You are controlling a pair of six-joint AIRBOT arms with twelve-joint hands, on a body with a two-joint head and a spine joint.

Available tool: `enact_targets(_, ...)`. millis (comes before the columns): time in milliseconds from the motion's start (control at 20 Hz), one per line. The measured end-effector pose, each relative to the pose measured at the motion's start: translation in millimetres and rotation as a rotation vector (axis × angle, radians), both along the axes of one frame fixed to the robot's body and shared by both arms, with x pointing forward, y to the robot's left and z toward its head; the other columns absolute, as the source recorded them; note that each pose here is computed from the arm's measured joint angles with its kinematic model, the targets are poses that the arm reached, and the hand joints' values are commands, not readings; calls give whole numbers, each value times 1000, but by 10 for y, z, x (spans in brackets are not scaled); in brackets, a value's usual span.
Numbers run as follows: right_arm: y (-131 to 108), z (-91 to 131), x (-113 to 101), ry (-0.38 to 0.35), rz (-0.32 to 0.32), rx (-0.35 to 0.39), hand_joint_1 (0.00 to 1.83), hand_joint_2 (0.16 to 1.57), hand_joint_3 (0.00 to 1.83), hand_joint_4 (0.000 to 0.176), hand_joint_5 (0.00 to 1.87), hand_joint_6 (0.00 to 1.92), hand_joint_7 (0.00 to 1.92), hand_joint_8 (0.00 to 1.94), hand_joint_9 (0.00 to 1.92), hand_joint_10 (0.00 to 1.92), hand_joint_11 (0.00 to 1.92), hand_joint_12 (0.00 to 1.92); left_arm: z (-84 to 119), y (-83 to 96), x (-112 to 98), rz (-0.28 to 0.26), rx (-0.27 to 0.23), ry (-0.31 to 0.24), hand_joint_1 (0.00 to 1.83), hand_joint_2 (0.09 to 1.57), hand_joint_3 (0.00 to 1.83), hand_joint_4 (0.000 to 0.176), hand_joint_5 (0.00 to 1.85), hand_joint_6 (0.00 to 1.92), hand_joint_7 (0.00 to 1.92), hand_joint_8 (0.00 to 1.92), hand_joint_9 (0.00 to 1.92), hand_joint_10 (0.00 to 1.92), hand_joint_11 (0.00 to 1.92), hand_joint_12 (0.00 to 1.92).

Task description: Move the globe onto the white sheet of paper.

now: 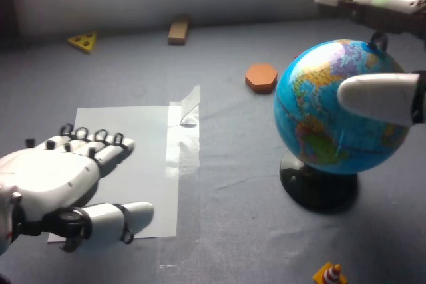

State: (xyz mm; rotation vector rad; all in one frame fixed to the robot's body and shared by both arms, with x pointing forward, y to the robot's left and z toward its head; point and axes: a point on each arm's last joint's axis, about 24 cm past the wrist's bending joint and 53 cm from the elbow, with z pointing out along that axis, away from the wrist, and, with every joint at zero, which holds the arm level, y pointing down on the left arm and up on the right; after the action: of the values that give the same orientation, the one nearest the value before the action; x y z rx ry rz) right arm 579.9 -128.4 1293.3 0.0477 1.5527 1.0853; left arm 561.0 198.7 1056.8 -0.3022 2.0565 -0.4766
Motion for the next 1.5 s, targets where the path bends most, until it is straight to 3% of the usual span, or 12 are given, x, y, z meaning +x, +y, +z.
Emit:
enact_targets(150, -166, -7, 36, -15, -39, -20, 0, 1160, 0, 0, 155, 2, 150, 1, 99, 0, 0, 11, -37, 98, -21, 53, -27, -14, 0, 1223, 1, 0, 31, 2, 49, 1, 61, 2, 0, 117)
enact_targets(250, -257, -53, 96, -19, -74, -52, 0, 1159, 0, 0, 158, 4, 151, 2, 99, 0, 0, 12, -42, 104, -36, 45, -16, -30, 0, 1225, 2, 0, 32, 3, 49, 1, 65, 3, 0, 120)
enact_targets(350, -431, -163, 219, 27, -123, -66, 0, 1159, 0, 0, 168, 7, 155, 3, 113, 6, 12, 21, -90, 58, -89, 12, -3, -35, 0, 1225, 2, 0, 35, 4, 52, 2, 68, 4, 0, 123)
enact_targets(550, -827, -315, 441, 99, -252, -81, 0, 1159, 0, 0, 156, 1, 160, 4, 120, 8, 11, 28, -195, 7, -131, -10, -38, -34, 0, 1225, 1, 0, 28, 1, 44, 0, 61, 0, 0, 122)
enact_targets(700, -956, -404, 529, 106, -279, -147, 0, 1154, 0, 0, 161, 3, 182, 2, 131, 1, 0, 149, -221, 42, -117, -22, -25, -43, 0, 1223, 0, 0, 29, 1, 45, 1, 62, 1, 0, 123)
enact_targets(950, -808, -891, 724, 247, -168, -305, 0, 1154, 0, 0, 155, 0, 174, 0, 131, 1, 0, 145, -341, 115, -119, -38, -29, -32, 0, 1222, 0, 0, 30, 1, 45, 1, 61, 1, 0, 124)
enact_targets(1100, -779, -1290, 693, 404, -93, -393, 0, 1154, 0, 0, 148, 0, 168, 0, 124, 0, 0, 103, -399, 159, -137, -48, -16, -19, 0, 1216, 0, 0, 31, 2, 46, 1, 62, 1, 0, 124)
enact_targets(1400, -893, -1543, 705, 385, -9, -642, 0, 1157, 1, 0, 137, 1, 164, 3, 123, 0, 0, 98, -407, 152, -120, -51, -20, -23, 0, 1215, 0, 0, 37, 4, 46, 1, 63, 1, 0, 128)
enact_targets(1450, -859, -1642, 647, 371, 76, -729, 0, 1157, 1, 0, 137, 1, 164, 3, 123, 0, 0, 98, -423, 153, -128, -50, -21, -15, 0, 1215, 0, 0, 38, 4, 46, 1, 63, 1, 0, 128)
enact_targets(1500, -827, -1682, 600, 368, 119, -741, 0, 1157, 1, 0, 137, 1, 164, 3, 123, 0, 0, 98, -421, 154, -126, -50, -21, -16, 0, 1215, 0, 0, 38, 4, 46, 1, 63, 1, 0, 128)
